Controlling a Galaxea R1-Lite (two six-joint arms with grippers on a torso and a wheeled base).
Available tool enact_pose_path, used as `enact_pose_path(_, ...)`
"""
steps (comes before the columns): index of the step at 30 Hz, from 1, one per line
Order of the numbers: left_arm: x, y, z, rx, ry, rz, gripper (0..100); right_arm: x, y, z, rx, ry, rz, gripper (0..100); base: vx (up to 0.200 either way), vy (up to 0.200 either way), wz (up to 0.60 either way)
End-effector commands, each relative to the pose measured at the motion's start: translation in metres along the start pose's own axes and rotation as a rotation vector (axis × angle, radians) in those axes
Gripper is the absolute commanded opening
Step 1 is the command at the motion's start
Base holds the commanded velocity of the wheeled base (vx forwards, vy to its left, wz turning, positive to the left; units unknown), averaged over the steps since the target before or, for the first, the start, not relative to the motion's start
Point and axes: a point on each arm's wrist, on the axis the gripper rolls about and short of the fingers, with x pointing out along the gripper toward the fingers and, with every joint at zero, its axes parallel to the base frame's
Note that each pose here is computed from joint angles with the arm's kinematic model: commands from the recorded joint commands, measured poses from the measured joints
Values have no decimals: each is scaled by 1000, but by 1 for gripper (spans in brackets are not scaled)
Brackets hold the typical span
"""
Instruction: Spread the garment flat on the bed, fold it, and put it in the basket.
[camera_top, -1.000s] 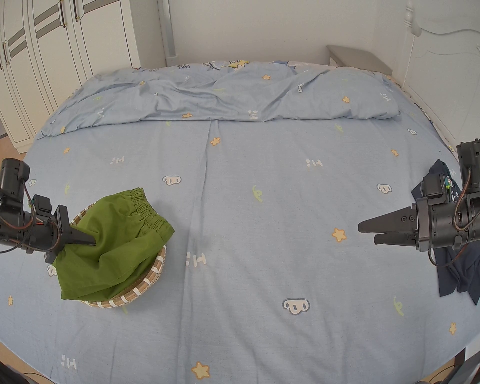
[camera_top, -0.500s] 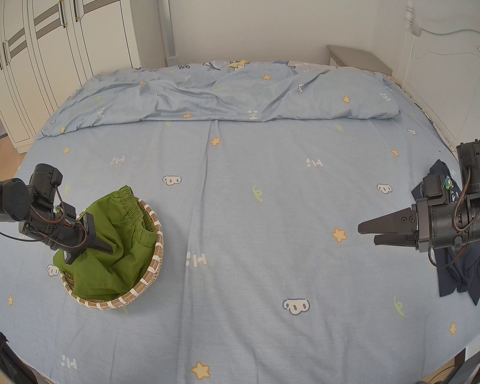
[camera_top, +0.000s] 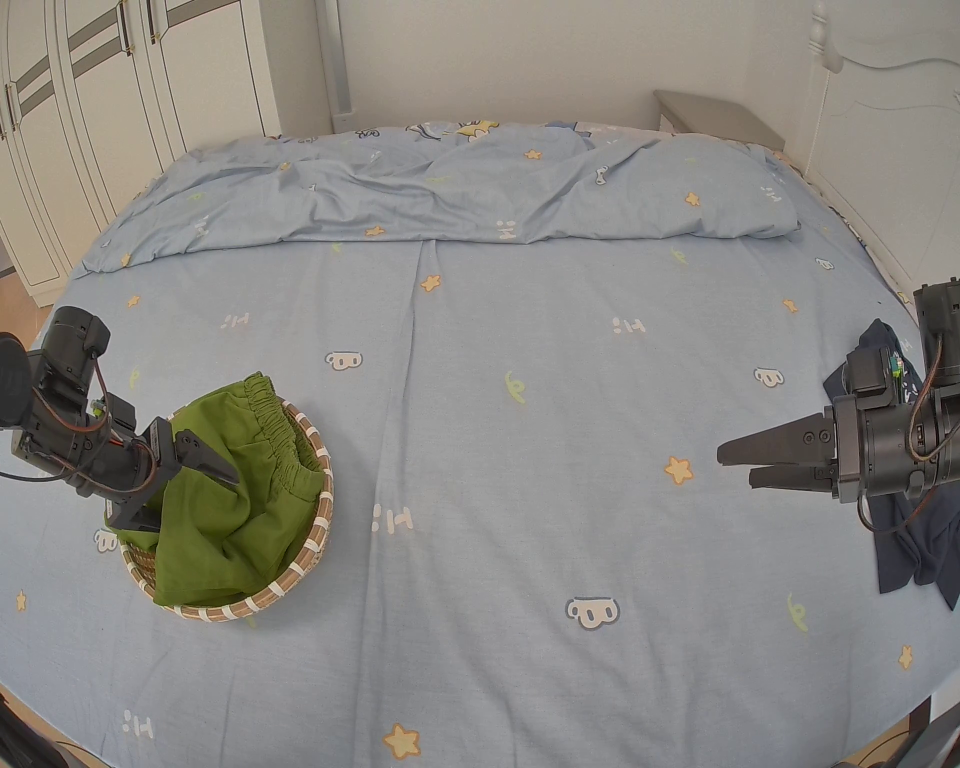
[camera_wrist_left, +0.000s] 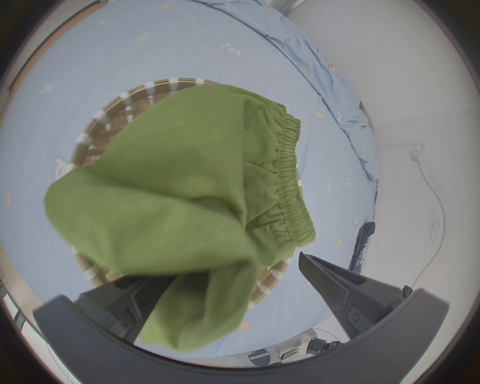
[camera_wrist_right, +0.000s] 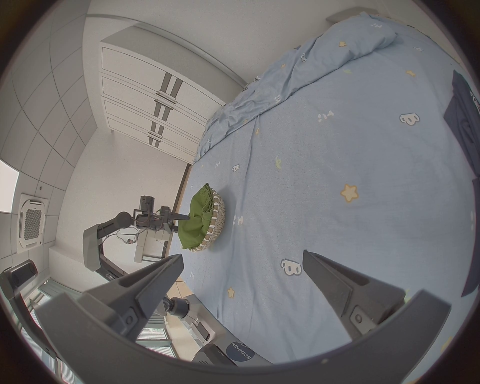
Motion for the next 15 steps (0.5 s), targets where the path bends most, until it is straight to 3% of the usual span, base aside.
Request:
enact_pose_path(1, -49, -19, -14, 36, -85, 52, 100, -1, 0, 1, 0, -5, -2, 100, 0, 0, 0)
enact_pose_path(6, -72, -26, -31, 51, -25, 105, 100, -1, -1, 0, 2, -5, -3, 100, 0, 0, 0)
enact_pose_path(7, -85, -28, -44, 123, 2, 112, 100, -2, -1, 0, 2, -9, -7, 100, 0, 0, 0)
enact_pose_path(11, -95, -29, -55, 174, -5, 105, 100, -6, 1, -2, -7, -18, -10, 100, 0, 0, 0)
enact_pose_path(13, -108, -34, -82, 219, -14, 71, 100, -25, 9, -21, -47, -48, -3, 100, 0, 0, 0)
enact_pose_path(15, -112, -34, -92, 230, -29, 60, 100, -32, 11, -28, -66, -65, -6, 100, 0, 0, 0)
